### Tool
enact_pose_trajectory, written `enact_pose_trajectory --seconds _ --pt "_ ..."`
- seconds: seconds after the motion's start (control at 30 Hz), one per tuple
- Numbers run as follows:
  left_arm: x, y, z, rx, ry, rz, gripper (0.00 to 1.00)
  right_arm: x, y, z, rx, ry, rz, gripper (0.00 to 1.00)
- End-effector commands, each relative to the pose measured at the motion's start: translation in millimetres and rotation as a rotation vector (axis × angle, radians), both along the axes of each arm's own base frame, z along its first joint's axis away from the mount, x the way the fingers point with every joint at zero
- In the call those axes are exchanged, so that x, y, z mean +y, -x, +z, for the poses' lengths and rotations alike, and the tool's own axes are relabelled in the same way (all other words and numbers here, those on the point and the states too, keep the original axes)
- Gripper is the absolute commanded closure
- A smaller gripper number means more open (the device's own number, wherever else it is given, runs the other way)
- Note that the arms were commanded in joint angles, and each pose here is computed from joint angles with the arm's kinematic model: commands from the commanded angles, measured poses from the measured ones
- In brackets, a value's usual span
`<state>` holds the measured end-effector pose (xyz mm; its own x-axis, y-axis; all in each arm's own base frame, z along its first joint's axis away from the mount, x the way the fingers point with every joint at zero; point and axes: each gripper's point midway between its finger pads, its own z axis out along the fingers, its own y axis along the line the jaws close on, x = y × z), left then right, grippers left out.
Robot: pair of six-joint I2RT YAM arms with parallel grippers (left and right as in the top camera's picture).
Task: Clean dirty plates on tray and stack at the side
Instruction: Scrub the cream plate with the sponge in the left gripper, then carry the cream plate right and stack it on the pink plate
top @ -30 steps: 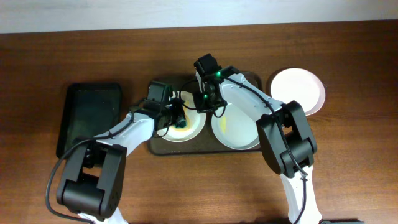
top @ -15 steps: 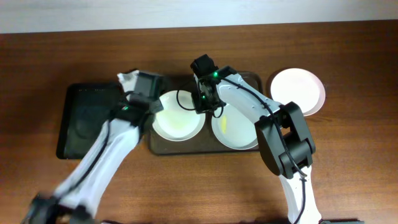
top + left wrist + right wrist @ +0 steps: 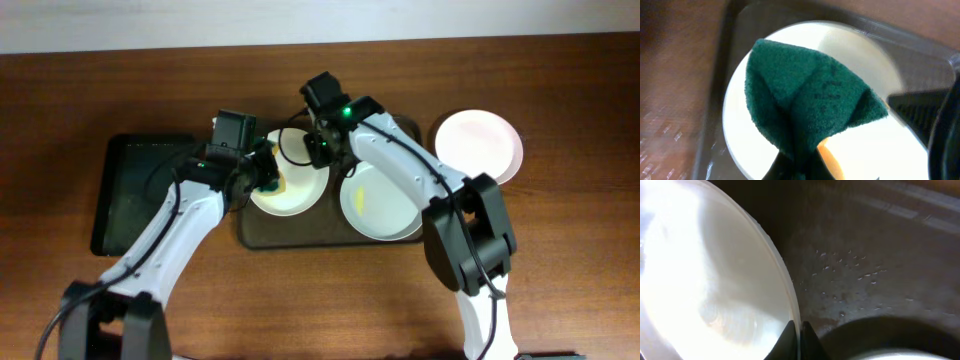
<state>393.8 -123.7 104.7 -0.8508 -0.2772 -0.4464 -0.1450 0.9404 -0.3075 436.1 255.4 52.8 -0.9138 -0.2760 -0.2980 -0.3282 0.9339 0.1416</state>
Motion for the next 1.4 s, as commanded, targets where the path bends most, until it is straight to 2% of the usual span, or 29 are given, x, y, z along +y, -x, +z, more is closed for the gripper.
enact_pose_trajectory --seconds 0.0,0.1,0.17,0.3,0.37,0.4,0.47,0.53,0.57,0.7,0.77,0.83,0.9,0.97,1.0,1.1,1.27,1.37 --pt "-9 -5 -49 0.083 0.000 -0.044 1.00 -14 10 -43 0.178 -0.106 -0.040 0.96" --pt "-17 -17 -77 0.090 0.016 -0.057 1.00 -10 17 -55 0.202 -0.109 0.030 0.96" --pt "-33 -22 -86 0.079 0.061 -0.096 1.00 -6 17 -55 0.190 -0.106 0.038 0.96" --pt "-48 -24 -114 0.087 0.060 -0.126 1.00 -7 16 -55 0.188 -0.098 0.036 0.96" --pt "-25 -28 -121 0.080 -0.045 -0.060 1.00 -8 18 -56 0.194 -0.095 0.035 0.96" --pt "6 -29 -122 0.082 -0.181 0.022 1.00 -8 19 -56 0.197 -0.094 0.035 0.96" --pt "45 -27 -118 0.092 -0.356 0.116 1.00 -9 20 -56 0.203 -0.091 0.034 0.96" --pt "88 -27 -98 0.089 -0.569 0.218 1.00 -17 19 -59 0.193 -0.046 0.023 0.96" --pt "93 -30 -86 0.079 -0.605 0.236 1.00 -20 18 -59 0.187 -0.025 0.018 0.96" --pt "90 -47 -11 -0.054 -0.549 0.284 1.00 -24 17 -60 0.179 -0.001 0.012 0.96" --pt "83 -37 37 -0.124 -0.445 0.301 1.00 -24 12 -53 0.157 0.000 0.010 0.96" --pt "64 -21 62 -0.128 -0.309 0.229 1.00 -21 4 -23 0.110 -0.019 0.012 0.96" --pt "66 -3 65 -0.085 -0.307 0.211 1.00 -21 1 7 0.058 -0.027 0.021 0.96" --pt "86 7 60 -0.026 -0.326 0.247 1.00 -34 -3 41 -0.043 0.061 -0.001 0.96" --pt "104 13 55 0.016 -0.311 0.325 1.00 -42 -2 56 -0.104 0.144 -0.008 0.96" --pt "142 22 48 0.090 -0.267 0.421 1.00 -59 2 113 -0.369 0.519 -0.024 0.96" --pt "157 25 45 0.114 -0.220 0.459 1.00 -38 27 191 -0.740 0.983 -0.019 0.96" --pt "157 25 45 0.115 -0.220 0.459 1.00 -17 45 214 -0.829 1.124 0.062 0.96"
